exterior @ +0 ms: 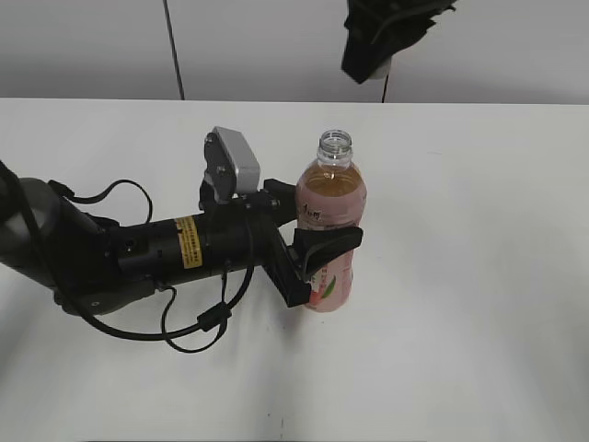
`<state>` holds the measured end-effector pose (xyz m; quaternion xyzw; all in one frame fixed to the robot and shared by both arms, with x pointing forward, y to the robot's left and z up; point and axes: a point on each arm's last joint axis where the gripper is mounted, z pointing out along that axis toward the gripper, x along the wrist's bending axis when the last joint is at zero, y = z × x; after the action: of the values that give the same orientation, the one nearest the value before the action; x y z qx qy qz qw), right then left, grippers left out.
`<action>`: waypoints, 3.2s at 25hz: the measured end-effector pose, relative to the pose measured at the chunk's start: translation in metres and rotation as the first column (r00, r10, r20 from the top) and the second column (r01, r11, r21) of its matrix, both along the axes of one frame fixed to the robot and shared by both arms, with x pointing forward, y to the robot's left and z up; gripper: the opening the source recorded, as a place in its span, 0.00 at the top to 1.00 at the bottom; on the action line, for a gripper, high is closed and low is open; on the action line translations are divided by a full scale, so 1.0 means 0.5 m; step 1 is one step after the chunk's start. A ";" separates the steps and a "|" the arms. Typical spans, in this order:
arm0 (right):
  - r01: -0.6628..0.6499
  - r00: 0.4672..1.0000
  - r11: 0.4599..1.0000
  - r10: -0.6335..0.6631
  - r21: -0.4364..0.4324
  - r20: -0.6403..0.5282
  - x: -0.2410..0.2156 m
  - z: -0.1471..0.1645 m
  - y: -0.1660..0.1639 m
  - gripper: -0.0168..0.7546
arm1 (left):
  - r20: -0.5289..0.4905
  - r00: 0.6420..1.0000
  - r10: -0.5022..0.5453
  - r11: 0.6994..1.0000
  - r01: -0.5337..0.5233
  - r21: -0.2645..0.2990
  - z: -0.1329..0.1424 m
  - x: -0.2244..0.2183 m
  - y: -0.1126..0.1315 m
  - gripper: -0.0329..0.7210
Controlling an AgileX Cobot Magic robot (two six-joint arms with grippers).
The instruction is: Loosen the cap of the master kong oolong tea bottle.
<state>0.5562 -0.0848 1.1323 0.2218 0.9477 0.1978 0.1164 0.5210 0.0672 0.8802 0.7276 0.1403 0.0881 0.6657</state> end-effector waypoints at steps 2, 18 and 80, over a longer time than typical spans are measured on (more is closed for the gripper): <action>0.206 0.978 0.978 -0.205 0.024 -0.039 0.021 -0.001 -0.032 0.62 | 0.000 1.000 0.000 1.000 0.000 0.000 0.000 0.000 0.000 0.42; 0.614 0.637 0.715 -0.699 -0.335 -0.325 -0.040 -0.376 -0.252 0.62 | 0.000 1.000 0.001 1.000 -0.001 -0.001 0.000 0.000 0.001 0.42; 0.752 0.600 0.647 -0.752 -0.129 -0.275 -0.055 -0.317 -0.293 0.23 | 0.009 1.000 -0.012 0.999 0.012 0.051 0.045 -0.043 0.099 0.24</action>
<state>0.5286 -0.2314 0.9737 0.6270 0.7722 0.0940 0.0415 0.4994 0.1168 0.9026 0.7446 0.1307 0.0910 0.6482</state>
